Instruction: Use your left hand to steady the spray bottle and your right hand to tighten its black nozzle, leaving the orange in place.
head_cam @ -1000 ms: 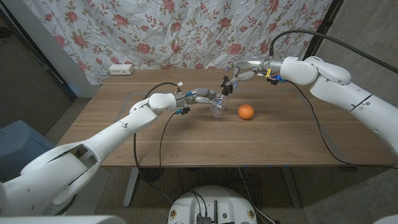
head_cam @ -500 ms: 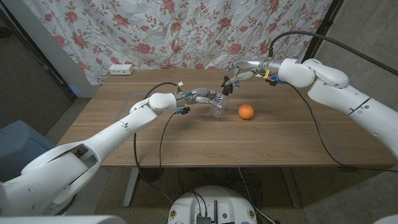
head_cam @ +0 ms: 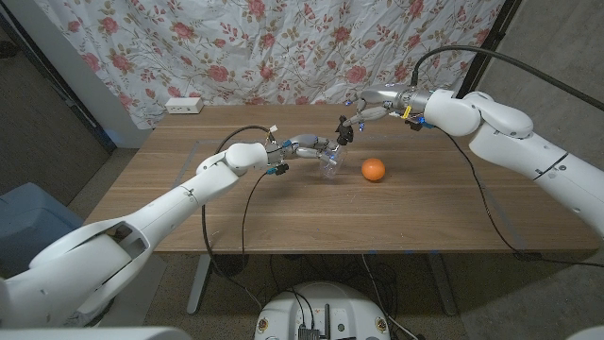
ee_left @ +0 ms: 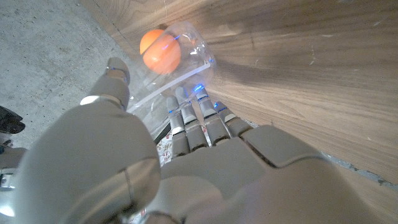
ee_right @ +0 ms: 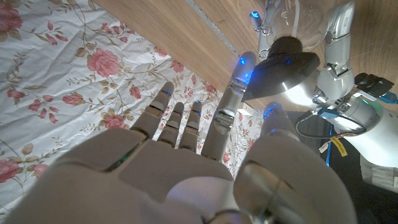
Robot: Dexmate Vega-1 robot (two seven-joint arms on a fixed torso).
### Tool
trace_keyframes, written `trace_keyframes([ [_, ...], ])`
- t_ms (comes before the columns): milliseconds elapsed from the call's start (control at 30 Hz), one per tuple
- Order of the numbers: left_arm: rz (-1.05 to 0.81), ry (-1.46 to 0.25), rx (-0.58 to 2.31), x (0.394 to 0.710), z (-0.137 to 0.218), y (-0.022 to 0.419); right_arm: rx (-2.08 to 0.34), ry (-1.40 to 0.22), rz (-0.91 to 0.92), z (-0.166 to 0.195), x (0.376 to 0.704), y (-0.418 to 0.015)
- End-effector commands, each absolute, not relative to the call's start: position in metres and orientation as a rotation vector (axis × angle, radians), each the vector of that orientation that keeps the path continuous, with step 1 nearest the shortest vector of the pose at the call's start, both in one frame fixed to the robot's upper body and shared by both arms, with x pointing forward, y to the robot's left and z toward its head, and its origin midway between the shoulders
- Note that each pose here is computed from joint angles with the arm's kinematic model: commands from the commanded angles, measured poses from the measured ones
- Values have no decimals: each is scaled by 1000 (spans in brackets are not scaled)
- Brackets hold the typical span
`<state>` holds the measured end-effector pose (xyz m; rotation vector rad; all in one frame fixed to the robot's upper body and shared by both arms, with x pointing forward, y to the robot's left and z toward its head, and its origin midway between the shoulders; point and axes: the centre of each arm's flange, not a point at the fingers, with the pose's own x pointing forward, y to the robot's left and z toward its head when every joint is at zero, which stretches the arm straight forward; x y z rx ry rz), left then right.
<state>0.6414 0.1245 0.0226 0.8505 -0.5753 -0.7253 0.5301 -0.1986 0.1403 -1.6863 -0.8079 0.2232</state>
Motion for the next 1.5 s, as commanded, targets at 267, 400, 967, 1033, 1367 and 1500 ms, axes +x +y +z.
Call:
trace_keyframes([
  [267, -721, -599, 807, 639, 19, 127, -1639, -868, 143, 151, 511, -223],
  [400, -730, -602, 801, 640, 19, 127, -1644, -881, 151, 154, 509, -228],
  [967, -756, -619, 776, 645, 22, 126, -1777, -936, 218, 155, 503, -221],
  [1033, -761, -615, 777, 645, 22, 126, -1823, -948, 226, 156, 503, -218],
  [1367, -764, -610, 775, 649, 22, 126, -1889, -1009, 246, 155, 504, -211],
  [1500, -766, -608, 775, 650, 22, 125, -1899, -1020, 247, 156, 505, -209],
])
